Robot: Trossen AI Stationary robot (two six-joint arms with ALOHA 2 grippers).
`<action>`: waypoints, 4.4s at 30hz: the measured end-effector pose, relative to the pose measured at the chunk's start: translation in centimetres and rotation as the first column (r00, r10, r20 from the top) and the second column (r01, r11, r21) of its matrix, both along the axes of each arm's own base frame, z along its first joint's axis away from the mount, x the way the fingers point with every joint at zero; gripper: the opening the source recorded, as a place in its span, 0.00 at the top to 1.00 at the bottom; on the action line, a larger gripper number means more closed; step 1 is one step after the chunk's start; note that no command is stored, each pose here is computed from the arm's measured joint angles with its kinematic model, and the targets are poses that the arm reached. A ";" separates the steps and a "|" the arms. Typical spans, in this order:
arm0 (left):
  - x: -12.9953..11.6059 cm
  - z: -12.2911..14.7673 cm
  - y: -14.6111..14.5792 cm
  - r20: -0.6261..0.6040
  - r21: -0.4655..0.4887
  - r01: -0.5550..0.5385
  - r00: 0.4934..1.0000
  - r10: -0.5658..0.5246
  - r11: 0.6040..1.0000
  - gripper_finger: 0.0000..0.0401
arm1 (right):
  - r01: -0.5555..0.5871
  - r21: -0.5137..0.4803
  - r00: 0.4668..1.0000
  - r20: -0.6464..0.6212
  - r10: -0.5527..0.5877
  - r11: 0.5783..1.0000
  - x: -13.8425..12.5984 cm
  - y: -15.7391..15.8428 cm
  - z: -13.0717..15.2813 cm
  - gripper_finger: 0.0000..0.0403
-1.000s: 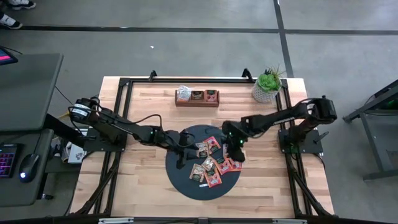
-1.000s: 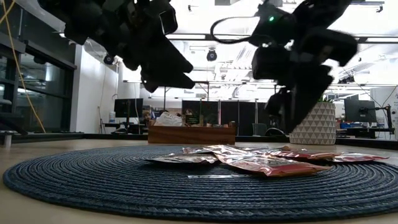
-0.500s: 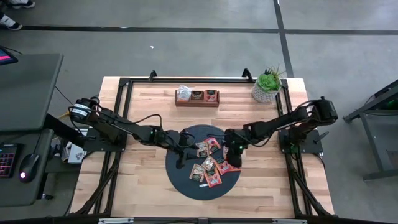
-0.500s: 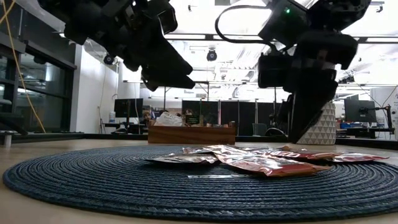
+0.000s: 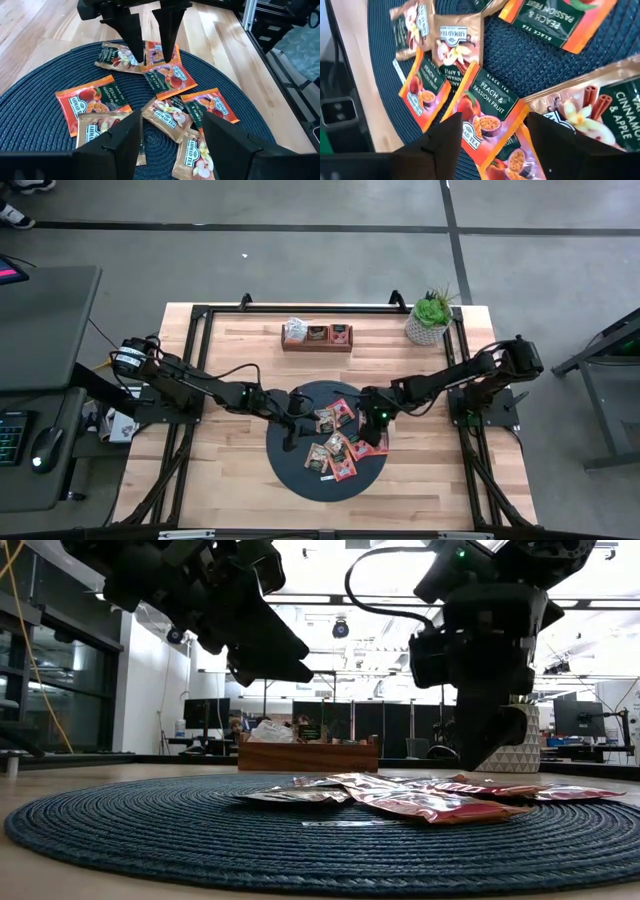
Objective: Pick & Place Tea
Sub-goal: Put the orange tea bag into the right section of the wooden organizer
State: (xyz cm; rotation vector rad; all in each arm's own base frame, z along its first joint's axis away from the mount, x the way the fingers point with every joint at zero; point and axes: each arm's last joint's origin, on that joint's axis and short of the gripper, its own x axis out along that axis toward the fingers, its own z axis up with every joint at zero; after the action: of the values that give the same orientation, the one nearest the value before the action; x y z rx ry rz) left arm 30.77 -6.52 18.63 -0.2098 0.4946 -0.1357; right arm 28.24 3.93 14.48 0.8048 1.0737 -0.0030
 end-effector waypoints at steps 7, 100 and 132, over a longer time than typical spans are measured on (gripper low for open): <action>0.0 0.0 0.0 -0.001 -0.001 0.001 1.000 -0.001 1.000 0.49 | 0.113 0.082 0.993 -0.036 -0.110 0.990 0.2 0.0 0.1 0.40; 0.0 0.1 -0.1 0.001 -0.037 0.030 1.000 -0.030 0.999 0.49 | 0.376 -0.556 0.857 0.513 -0.050 0.741 -2.1 -9.2 9.7 1.00; 0.0 0.0 0.1 -0.020 -0.088 -0.098 0.995 0.097 0.991 0.49 | 0.437 -0.398 0.786 0.605 -0.127 0.807 -2.9 -24.4 2.3 1.00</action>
State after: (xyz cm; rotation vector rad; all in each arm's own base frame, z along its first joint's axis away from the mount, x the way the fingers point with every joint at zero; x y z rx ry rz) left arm 30.78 -6.37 18.63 -0.3218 0.4937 -0.0606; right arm 25.30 -20.47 16.74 0.4162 0.3395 -0.3042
